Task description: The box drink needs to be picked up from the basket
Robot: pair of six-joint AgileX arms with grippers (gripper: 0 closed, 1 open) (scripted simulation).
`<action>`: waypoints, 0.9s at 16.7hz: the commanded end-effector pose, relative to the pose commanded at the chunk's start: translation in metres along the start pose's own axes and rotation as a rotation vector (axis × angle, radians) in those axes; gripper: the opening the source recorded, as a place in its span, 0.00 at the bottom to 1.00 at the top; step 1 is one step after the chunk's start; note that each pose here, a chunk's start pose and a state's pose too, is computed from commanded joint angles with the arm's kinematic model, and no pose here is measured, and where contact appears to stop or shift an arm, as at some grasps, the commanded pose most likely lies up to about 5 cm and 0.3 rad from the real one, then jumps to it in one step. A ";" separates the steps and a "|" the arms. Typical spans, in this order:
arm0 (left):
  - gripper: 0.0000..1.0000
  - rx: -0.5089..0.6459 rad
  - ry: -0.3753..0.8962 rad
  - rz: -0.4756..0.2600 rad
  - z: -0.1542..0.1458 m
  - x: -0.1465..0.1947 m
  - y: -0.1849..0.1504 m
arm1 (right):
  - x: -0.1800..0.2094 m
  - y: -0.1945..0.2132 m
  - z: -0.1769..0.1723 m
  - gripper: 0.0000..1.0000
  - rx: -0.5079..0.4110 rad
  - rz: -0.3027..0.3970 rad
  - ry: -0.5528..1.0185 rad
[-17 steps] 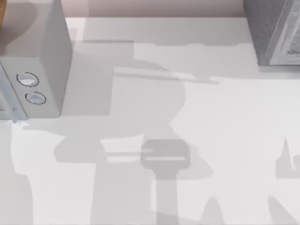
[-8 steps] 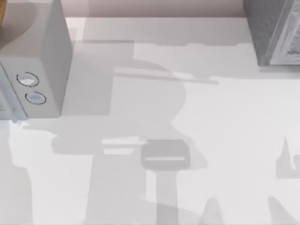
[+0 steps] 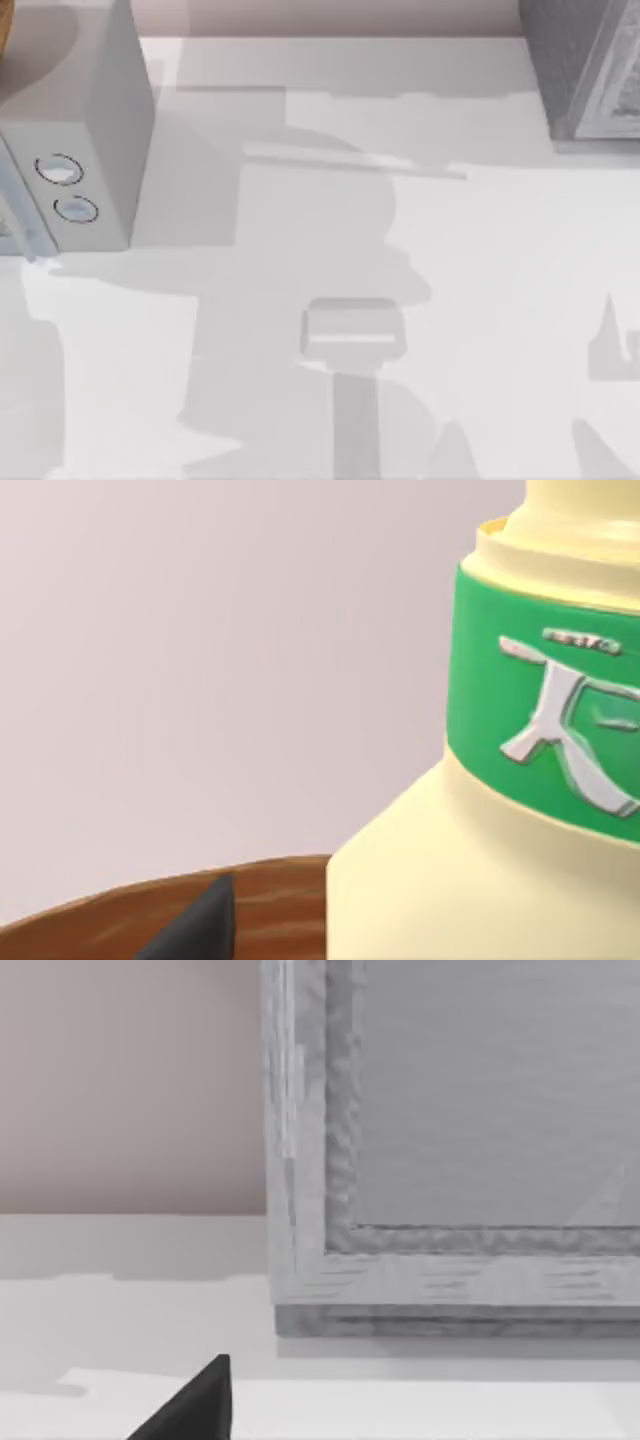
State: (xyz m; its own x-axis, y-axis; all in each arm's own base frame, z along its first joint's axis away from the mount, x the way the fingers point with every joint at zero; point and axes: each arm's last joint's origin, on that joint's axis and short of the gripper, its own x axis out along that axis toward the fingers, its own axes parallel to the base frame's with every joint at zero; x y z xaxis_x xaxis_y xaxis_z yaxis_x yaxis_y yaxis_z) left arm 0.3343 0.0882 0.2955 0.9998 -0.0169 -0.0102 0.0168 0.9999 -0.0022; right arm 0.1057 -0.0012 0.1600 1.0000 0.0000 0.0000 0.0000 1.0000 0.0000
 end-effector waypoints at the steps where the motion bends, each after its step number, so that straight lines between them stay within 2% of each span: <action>1: 1.00 0.000 0.000 0.000 0.000 0.004 0.000 | 0.000 0.000 0.000 1.00 0.000 0.000 0.000; 7: 1.00 0.000 0.000 0.000 -0.001 0.010 -0.001 | 0.000 0.000 0.000 1.00 0.000 0.000 0.000; 15: 0.40 0.000 0.000 0.000 -0.001 0.010 -0.001 | 0.000 0.000 0.000 1.00 0.000 0.000 0.000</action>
State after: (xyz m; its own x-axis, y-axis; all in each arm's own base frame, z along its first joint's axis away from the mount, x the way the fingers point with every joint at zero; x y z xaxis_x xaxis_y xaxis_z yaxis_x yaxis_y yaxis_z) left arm 0.3441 0.0875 0.2945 0.9998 -0.0168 -0.0103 0.0168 0.9999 -0.0022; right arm 0.1057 -0.0012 0.1600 1.0000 0.0000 0.0000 0.0000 1.0000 0.0000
